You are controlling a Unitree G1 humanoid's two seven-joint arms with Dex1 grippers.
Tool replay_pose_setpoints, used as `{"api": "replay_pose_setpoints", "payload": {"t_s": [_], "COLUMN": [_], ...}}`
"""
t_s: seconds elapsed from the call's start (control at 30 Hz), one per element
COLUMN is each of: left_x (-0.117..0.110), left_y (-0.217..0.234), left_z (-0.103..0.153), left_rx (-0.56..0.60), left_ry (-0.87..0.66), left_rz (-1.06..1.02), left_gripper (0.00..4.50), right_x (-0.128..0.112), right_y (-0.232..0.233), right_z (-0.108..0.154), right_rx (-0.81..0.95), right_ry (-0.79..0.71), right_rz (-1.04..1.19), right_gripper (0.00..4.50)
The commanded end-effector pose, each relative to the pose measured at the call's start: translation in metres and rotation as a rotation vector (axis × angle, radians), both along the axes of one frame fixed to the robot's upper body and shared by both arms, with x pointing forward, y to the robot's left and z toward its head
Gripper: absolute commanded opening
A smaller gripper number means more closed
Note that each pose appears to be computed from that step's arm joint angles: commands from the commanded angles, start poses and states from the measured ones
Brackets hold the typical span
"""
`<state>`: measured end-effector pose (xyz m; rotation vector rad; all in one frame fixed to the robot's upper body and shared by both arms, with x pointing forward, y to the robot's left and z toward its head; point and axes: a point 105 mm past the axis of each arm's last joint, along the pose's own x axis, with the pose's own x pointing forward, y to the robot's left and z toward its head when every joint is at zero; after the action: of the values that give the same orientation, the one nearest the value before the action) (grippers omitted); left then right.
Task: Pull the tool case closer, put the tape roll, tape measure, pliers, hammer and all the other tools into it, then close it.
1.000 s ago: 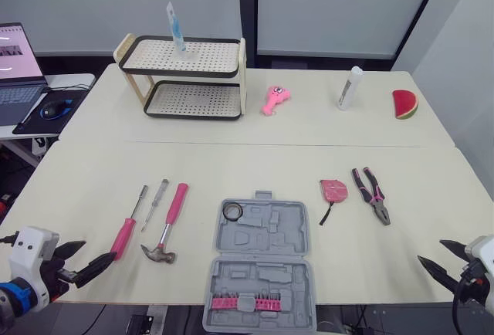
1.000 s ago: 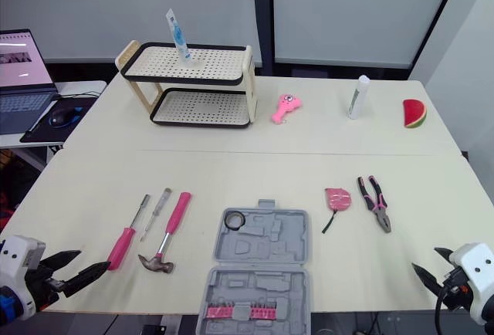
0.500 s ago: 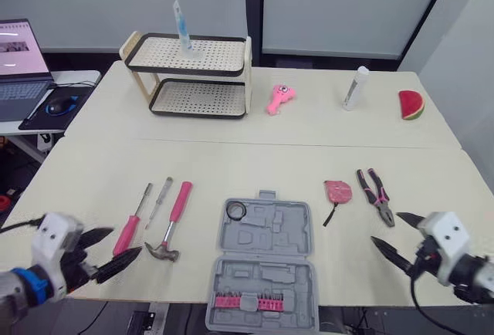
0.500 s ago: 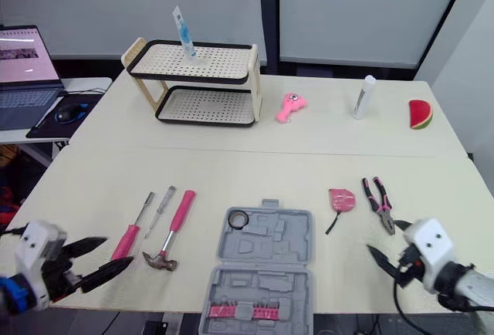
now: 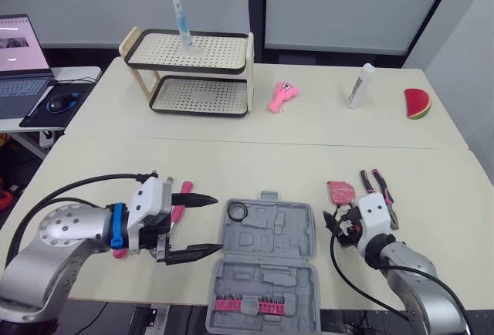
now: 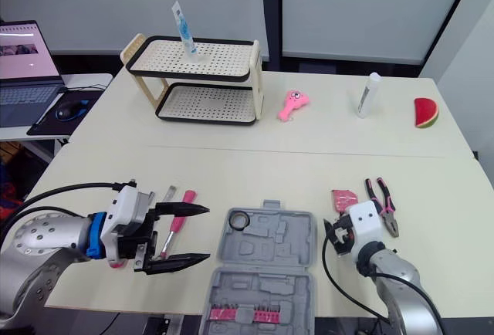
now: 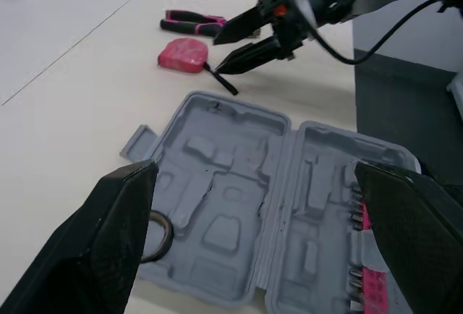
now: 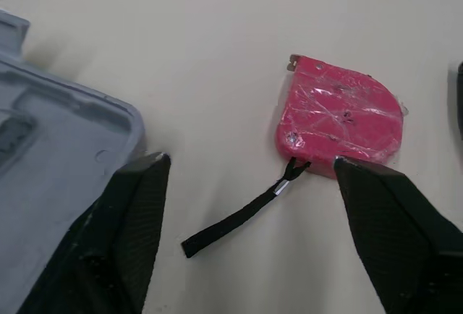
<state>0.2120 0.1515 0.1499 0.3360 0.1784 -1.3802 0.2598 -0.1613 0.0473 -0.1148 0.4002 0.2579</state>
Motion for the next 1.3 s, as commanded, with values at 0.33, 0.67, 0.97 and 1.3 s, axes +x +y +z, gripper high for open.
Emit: {"api": "replay_pose_setpoints", "payload": {"t_s": [0.33, 0.67, 0.97, 1.3], "left_x": [0.0, 0.0, -0.003, -0.009], "left_y": [-0.005, -0.008, -0.015, -0.027], "left_z": [-0.016, -0.022, -0.017, -0.02], "left_rx": [0.006, -0.025, -0.061, -0.061], "left_ry": [-0.057, -0.084, -0.097, -0.095], "left_rz": [-0.115, -0.152, -0.194, -0.265], "left_gripper": [4.5, 4.5, 4.5, 4.5], "right_x": [0.008, 0.012, 0.009, -0.025], "right_y": [-0.001, -0.003, -0.003, -0.028], "right_z": [-0.018, -0.025, -0.026, -0.018], "right_rx": [0.0, 0.006, 0.004, -0.04], "right_ry": [0.068, 0.078, 0.081, 0.121], "right_rz": [-0.143, -0.185, -0.166, -0.091], "right_gripper": [3.55, 1.59, 0.0, 0.0]}}
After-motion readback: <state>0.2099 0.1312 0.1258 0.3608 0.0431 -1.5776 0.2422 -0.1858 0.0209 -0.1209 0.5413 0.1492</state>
